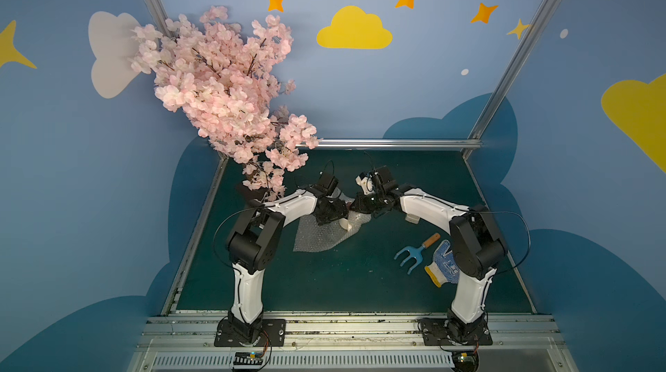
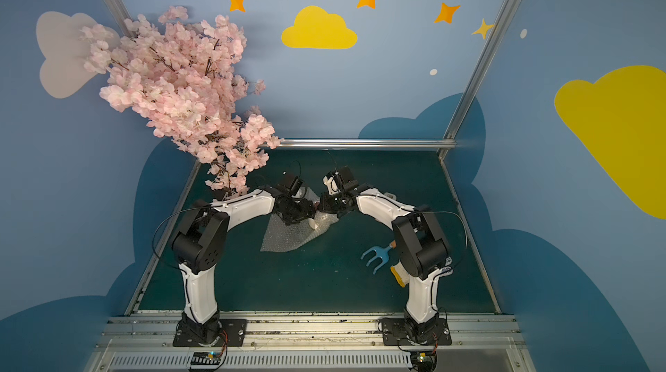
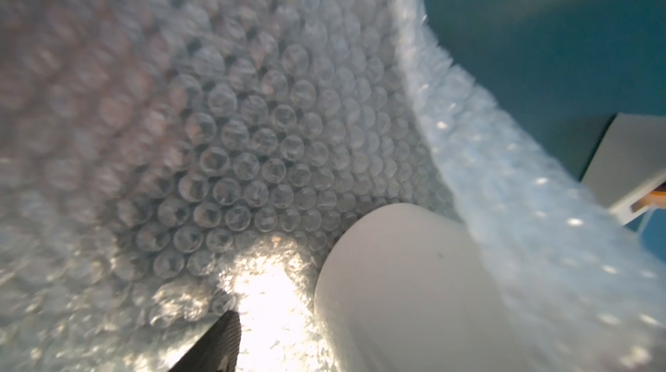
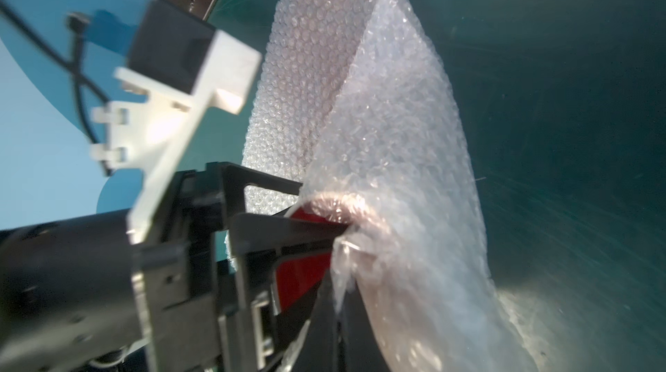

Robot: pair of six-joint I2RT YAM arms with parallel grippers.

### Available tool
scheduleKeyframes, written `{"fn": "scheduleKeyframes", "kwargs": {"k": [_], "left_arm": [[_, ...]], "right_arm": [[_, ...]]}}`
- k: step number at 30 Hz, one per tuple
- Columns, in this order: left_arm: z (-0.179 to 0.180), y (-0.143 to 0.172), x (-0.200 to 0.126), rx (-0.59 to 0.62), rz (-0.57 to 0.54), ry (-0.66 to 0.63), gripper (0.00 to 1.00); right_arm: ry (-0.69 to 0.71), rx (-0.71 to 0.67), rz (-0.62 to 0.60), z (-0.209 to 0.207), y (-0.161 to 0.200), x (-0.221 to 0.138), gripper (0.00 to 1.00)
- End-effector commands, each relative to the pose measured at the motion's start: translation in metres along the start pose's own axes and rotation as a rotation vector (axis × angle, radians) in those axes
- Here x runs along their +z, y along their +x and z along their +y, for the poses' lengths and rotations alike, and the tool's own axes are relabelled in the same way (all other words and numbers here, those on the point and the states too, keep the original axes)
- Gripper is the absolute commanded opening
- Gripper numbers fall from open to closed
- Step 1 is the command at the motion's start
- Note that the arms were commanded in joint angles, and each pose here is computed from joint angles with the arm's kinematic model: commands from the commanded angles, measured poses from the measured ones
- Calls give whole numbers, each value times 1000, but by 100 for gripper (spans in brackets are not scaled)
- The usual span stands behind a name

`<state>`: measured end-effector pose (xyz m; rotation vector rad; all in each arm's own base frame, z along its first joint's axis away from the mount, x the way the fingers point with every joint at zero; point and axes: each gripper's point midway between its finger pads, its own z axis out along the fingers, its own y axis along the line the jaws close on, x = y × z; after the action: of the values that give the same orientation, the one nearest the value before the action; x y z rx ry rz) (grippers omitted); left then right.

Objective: Wrap mugs in bubble wrap
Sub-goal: Wrap the mug in bubble wrap.

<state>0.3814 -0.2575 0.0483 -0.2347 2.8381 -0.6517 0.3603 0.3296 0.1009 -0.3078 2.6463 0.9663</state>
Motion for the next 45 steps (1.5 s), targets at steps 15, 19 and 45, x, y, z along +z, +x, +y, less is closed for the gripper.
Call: {"fn": "scheduleKeyframes", "kwargs": {"k": [15, 19, 45], "left_arm": [[-24, 12, -40, 100, -80, 150, 83], [-29, 17, -36, 104, -51, 185, 82], [-1, 30, 5, 50, 37, 90, 82]], "right_arm": [[183, 56, 159, -30, 26, 32, 0], [172, 70, 160, -30, 24, 32, 0], [70, -22, 23, 18, -20, -42, 17]]}}
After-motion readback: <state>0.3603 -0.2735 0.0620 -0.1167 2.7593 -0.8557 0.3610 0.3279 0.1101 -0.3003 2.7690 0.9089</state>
